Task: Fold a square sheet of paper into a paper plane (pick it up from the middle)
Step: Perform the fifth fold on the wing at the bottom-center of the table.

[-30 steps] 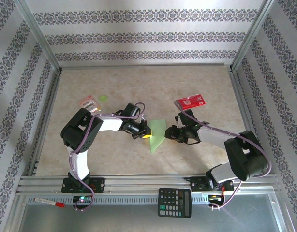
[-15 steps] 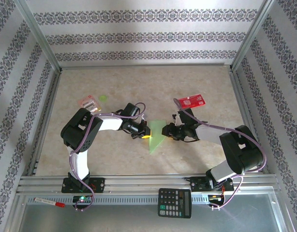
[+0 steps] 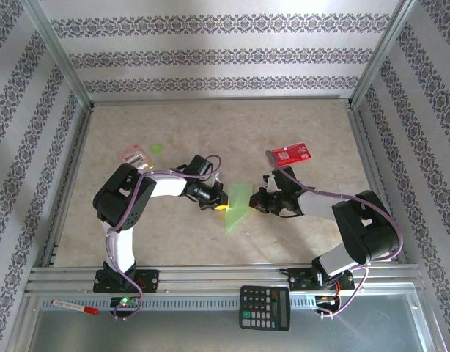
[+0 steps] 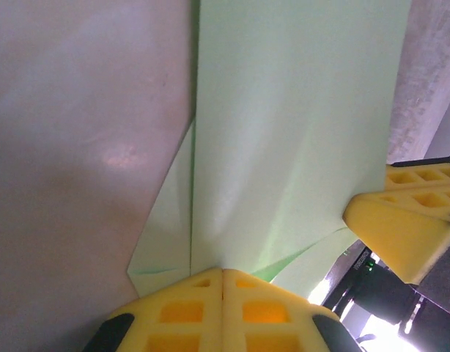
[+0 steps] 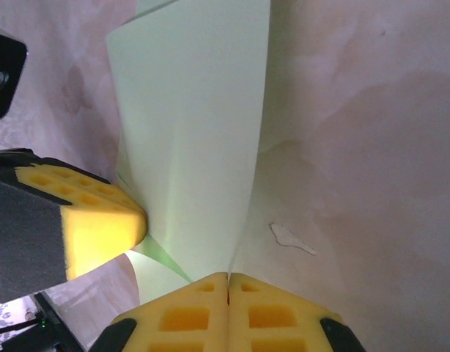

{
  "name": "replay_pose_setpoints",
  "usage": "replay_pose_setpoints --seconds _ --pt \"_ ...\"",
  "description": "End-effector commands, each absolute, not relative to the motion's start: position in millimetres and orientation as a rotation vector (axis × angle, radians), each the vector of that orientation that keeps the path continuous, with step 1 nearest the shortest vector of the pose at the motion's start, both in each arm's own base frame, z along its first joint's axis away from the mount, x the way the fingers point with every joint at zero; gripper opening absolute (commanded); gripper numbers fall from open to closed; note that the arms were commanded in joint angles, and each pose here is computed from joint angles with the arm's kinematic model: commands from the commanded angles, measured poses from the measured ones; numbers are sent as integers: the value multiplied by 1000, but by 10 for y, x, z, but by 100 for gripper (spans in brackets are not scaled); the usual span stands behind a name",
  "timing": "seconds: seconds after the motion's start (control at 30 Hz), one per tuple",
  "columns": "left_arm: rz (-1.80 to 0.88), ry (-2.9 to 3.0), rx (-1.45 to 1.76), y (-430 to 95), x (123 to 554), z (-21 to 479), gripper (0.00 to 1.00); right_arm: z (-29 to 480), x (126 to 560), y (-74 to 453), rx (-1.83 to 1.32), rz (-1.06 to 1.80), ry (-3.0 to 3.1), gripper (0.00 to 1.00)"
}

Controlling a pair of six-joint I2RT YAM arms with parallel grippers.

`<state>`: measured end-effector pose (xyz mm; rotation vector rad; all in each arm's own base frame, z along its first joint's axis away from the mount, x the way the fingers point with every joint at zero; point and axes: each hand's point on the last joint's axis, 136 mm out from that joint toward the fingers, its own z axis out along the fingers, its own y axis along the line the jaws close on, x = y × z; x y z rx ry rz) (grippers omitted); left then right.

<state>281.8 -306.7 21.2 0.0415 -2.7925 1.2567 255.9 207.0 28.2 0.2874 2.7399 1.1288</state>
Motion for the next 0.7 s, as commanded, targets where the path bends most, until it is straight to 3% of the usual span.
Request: replay_pose_setpoints --seconds 0.0,0.17,0.27,0.43,0.67 --pt "1212 -2821 40 -2986 2890 231 8 333 2529 2056 325 1147 2719 0" --pt "1227 -2944 -10 -2895 2988 540 23 386 2434 2019 421 1121 2711 0" --pt "1248 -3033 -62 -2822 2946 742 27 427 2385 2028 458 1101 2708 0" --pt "1194 -3146 -336 -2909 2556 908 32 472 2344 2048 532 1080 2712 0" --pt "971 -3264 -724 -3089 2147 748 43 599 2358 2107 659 1159 2674 0"
